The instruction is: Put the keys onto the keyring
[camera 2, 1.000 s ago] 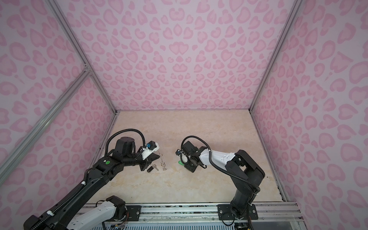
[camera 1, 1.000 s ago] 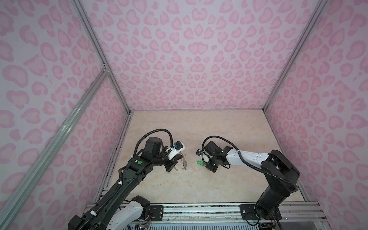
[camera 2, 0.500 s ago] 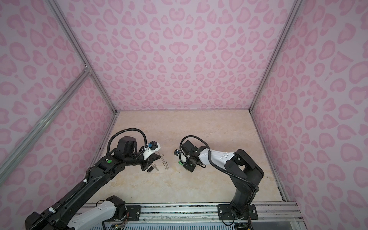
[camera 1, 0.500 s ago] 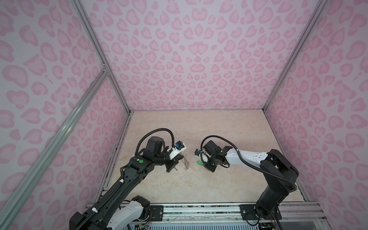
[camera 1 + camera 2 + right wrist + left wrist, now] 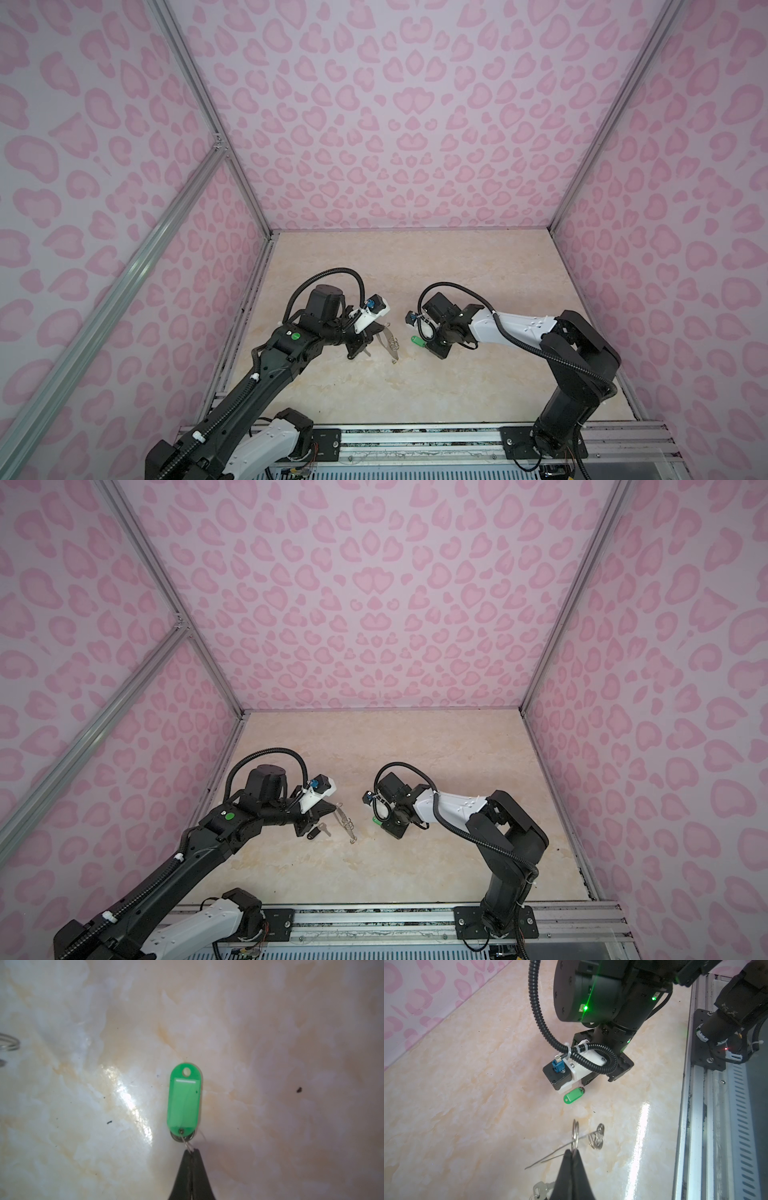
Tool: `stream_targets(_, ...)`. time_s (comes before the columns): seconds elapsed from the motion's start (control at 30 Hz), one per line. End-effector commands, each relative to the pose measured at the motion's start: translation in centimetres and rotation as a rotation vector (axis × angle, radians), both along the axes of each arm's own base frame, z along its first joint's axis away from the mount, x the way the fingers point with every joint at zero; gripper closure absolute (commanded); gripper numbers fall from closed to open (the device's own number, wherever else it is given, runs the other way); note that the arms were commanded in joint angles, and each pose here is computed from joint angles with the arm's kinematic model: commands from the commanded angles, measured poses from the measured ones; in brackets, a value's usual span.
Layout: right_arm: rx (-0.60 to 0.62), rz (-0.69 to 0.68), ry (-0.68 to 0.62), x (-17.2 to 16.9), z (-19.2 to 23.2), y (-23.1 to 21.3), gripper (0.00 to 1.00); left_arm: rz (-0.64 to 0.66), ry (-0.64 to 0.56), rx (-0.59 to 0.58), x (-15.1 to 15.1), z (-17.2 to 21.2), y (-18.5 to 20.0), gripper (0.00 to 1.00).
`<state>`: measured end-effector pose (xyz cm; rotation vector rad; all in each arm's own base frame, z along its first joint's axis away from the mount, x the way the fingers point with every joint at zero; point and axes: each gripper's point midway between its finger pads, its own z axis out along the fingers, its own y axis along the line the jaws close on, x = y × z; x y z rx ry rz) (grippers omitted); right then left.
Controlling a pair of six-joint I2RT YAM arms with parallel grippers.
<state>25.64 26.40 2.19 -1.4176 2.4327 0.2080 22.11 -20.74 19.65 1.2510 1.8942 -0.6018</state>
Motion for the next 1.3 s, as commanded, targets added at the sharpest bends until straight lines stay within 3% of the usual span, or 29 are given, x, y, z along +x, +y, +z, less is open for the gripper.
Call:
stream_targets(0.0, -0.009, 0.012, 0.010, -0.1, -0.3, 0.0, 0.94, -0.009, -0.039, -0.015, 0.4, 1.0, -0.3, 0.96)
stream_targets(0.33, -0.014, 0.029, 0.020, -0.4, -0.4, 0.2, 0.88, -0.012, -0.041, -0.013, 0.4, 0.9, -0.3, 0.96)
stream_targets(0.93, 0.001, 0.050, 0.033, -0.8, -0.2, 0.6, 1.00, -0.015, -0.042, -0.011, 0.3, 0.8, -0.3, 0.97)
stream_targets(1.27, 0.109, 0.141, -0.120, -0.7, 6.1, 0.8, 1.00, -0.081, -0.041, -0.033, -0.4, 1.2, -1.0, 0.97)
